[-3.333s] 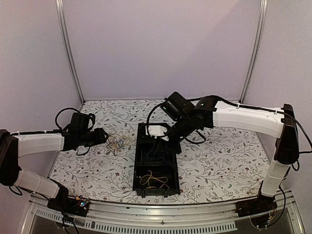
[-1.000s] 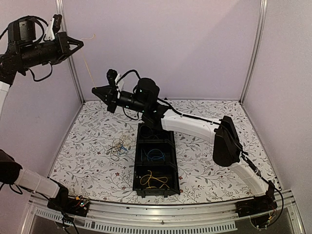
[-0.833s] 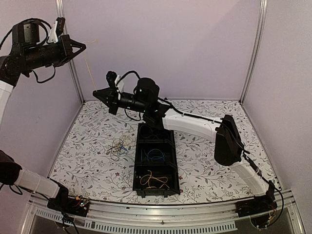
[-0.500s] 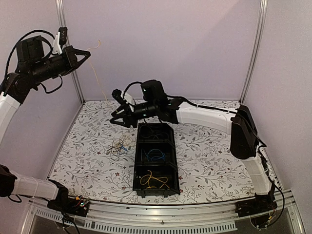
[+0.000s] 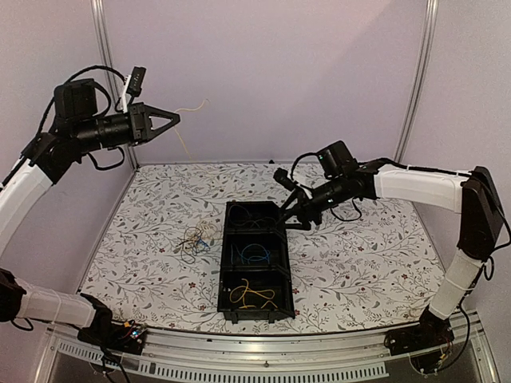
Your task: Untangle the cables
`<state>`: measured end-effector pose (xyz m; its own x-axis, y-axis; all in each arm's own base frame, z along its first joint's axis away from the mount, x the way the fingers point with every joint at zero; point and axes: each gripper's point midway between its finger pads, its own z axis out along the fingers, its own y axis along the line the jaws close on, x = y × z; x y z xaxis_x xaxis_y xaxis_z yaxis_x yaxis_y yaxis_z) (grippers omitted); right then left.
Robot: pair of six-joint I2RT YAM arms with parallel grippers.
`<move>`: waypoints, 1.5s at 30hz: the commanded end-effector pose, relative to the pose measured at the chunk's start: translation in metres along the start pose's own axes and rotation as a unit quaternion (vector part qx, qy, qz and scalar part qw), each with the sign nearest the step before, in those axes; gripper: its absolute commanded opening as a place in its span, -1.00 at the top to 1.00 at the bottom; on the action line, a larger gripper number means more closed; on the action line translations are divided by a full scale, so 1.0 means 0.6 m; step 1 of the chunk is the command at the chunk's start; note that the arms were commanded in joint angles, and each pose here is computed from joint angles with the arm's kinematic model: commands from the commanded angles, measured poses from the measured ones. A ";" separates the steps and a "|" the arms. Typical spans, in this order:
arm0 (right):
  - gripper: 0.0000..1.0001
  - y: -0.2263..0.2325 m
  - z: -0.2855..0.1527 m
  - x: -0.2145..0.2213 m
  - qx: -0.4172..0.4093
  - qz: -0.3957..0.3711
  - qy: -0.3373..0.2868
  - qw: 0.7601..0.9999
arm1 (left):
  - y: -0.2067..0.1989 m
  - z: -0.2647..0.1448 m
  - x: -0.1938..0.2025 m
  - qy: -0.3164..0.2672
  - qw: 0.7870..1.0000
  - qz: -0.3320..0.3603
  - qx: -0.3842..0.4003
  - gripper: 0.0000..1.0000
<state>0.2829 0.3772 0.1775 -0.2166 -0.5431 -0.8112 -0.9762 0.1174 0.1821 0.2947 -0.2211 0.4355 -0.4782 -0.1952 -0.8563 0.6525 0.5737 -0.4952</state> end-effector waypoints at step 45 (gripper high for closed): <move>-0.29 -0.170 -0.180 0.256 0.218 0.117 0.009 0.969 | -0.142 0.031 0.444 0.447 0.889 0.037 0.094 1.00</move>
<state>0.3499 0.1947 0.0926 -0.4458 -0.4761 -0.7580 -0.8110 0.5733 0.1169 0.1392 -0.3713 0.2469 -0.6592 0.5477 -0.5153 0.7393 0.3468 -0.5772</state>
